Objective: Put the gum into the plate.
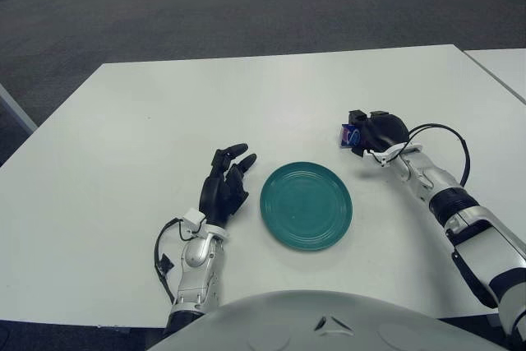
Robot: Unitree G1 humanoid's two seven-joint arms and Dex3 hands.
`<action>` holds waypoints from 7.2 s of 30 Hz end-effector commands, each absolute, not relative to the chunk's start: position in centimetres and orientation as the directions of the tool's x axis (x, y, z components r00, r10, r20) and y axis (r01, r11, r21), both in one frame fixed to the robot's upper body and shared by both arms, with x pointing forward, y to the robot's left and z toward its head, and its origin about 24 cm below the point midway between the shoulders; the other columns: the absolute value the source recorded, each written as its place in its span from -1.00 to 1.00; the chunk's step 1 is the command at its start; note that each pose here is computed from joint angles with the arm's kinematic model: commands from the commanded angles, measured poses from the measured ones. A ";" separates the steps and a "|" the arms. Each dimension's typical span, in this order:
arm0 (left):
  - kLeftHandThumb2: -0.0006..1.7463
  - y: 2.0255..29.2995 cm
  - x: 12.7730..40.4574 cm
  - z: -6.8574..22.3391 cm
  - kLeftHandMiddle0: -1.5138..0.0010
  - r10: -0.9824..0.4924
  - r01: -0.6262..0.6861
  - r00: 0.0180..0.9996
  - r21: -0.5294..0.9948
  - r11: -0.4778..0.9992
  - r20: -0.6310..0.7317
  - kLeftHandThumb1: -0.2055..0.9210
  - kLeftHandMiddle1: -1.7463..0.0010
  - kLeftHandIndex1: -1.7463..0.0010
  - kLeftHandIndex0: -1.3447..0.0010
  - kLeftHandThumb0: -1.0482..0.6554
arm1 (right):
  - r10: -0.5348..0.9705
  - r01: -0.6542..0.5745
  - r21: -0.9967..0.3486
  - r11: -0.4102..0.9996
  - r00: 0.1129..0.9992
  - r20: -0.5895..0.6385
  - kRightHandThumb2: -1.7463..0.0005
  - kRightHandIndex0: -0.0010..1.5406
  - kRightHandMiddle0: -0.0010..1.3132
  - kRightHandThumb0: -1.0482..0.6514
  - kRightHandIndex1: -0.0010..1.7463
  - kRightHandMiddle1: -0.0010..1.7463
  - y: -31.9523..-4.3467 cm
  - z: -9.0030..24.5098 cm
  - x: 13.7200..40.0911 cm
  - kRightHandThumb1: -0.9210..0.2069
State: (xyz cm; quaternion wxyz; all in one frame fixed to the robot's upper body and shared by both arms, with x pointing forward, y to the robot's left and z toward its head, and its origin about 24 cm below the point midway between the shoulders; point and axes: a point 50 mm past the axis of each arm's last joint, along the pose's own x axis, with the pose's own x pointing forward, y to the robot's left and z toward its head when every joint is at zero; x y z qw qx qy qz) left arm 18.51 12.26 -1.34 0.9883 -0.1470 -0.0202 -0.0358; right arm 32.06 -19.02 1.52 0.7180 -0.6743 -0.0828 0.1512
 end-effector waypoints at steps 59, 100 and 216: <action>0.01 12.4 16.9 -4.2 0.49 -0.020 -0.017 0.994 -0.323 0.946 -0.109 1.00 0.33 -0.28 0.79 -0.80 | 0.358 0.052 -0.998 0.022 0.932 0.056 -0.37 0.41 -0.19 -0.29 1.00 1.00 -15.7 13.1 31.9 -0.11; 0.02 12.3 16.9 -4.0 0.51 0.018 -0.051 0.994 -0.328 0.943 -0.103 1.00 0.37 -0.31 0.75 -0.80 | 0.596 -0.158 -0.987 0.003 0.793 -0.125 -0.25 0.37 -0.28 -0.27 1.00 1.00 -8.6 13.6 22.1 -0.25; 0.12 11.2 16.8 -3.9 0.61 -0.084 0.071 0.995 -0.209 0.975 -0.050 1.00 0.95 -0.20 0.97 -1.00 | -0.168 0.158 -0.166 0.973 0.985 -0.048 0.20 -0.86 -1.00 -1.00 -0.96 -0.15 -19.2 3.4 20.9 -1.00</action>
